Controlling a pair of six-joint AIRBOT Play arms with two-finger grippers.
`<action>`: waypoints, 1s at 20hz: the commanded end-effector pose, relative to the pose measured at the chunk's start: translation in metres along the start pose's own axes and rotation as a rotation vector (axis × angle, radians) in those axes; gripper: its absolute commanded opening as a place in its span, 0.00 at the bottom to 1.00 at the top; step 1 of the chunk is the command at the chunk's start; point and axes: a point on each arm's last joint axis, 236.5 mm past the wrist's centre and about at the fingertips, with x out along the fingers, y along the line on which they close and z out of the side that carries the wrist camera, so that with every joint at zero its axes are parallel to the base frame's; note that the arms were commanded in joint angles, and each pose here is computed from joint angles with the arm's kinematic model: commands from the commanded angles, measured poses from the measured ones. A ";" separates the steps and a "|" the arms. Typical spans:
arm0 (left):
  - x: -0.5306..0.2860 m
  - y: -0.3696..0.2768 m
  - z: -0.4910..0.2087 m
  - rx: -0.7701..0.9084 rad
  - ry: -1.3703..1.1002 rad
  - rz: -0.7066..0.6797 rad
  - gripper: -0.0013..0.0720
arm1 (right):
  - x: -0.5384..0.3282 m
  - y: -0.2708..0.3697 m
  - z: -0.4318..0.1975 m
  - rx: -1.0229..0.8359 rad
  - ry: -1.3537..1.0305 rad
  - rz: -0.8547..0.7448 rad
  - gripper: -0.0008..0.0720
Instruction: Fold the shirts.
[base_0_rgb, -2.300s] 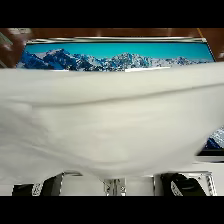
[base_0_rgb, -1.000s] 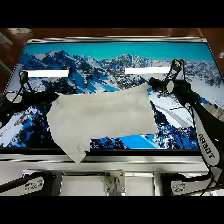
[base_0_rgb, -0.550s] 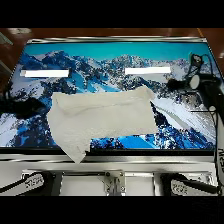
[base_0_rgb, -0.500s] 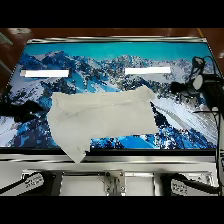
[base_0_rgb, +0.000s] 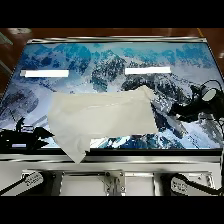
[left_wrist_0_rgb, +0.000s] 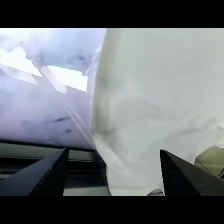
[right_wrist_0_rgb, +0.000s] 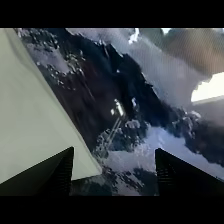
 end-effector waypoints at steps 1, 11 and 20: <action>0.014 0.002 0.001 -0.022 -0.010 -0.034 0.99 | 0.004 0.007 -0.003 0.013 0.006 0.042 0.88; 0.051 -0.038 -0.006 0.054 0.056 -0.094 0.09 | 0.015 -0.023 -0.032 0.090 0.145 -0.026 0.88; 0.021 -0.055 -0.001 0.132 0.010 -0.145 0.09 | 0.061 0.014 -0.065 0.166 0.305 0.173 0.88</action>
